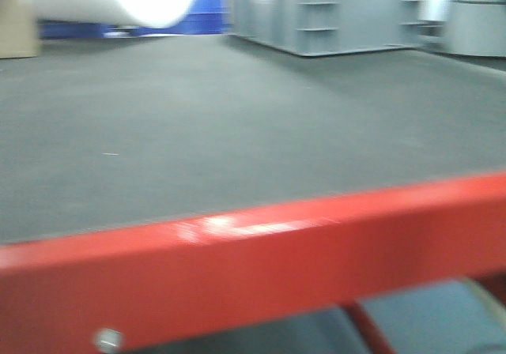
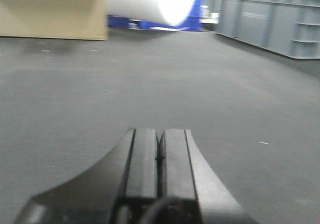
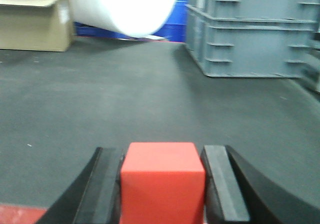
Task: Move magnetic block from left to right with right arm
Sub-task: 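Drive up to the second dark table near the grey crates, then lower the red cube onto the second table with the right gripper, then open the right gripper and lift it away from the cube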
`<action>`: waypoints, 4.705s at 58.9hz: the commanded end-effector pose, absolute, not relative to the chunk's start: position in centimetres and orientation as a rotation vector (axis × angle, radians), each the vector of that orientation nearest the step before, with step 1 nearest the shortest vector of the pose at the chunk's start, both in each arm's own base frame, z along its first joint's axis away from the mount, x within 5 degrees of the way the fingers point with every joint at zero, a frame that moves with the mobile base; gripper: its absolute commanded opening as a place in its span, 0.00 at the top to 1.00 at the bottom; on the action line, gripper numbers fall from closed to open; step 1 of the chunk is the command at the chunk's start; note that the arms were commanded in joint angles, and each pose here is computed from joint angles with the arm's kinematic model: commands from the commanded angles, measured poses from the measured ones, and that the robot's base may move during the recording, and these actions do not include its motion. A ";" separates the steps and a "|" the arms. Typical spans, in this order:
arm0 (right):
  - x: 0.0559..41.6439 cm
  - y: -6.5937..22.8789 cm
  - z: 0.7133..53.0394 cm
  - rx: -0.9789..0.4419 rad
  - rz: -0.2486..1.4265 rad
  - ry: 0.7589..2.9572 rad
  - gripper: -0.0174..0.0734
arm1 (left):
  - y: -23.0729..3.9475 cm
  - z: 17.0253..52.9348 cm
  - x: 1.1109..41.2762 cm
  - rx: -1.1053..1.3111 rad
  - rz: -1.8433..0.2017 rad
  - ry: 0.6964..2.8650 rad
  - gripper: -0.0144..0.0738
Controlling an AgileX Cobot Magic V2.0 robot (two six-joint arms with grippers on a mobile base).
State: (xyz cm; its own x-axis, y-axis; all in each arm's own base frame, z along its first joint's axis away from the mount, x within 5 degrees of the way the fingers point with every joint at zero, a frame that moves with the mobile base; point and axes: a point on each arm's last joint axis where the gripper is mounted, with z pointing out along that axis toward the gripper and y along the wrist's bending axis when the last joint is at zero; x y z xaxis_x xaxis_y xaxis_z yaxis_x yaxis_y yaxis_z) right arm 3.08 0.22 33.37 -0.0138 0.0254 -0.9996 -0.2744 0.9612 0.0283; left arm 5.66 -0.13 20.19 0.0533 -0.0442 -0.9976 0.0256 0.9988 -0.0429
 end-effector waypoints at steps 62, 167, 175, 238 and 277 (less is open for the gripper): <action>3.0 0.3 34.9 -0.203 0.234 1.469 0.60 | -0.1 20.8 5.6 -0.017 -0.059 1.428 0.97; 26.0 18.8 38.3 -0.648 0.321 2.135 0.60 | -0.1 20.8 5.6 -0.017 -0.059 1.428 0.97; 28.8 20.7 36.3 -0.641 0.308 2.270 0.60 | -0.1 20.8 5.6 -0.017 -0.059 1.428 0.97; 34.2 24.9 26.7 -0.649 0.260 2.548 0.12 | -0.1 20.8 5.6 -0.017 -0.059 1.428 0.97; 26.1 19.3 35.2 -0.548 0.428 2.250 0.74 | -0.1 20.8 5.6 -0.017 -0.059 1.428 0.97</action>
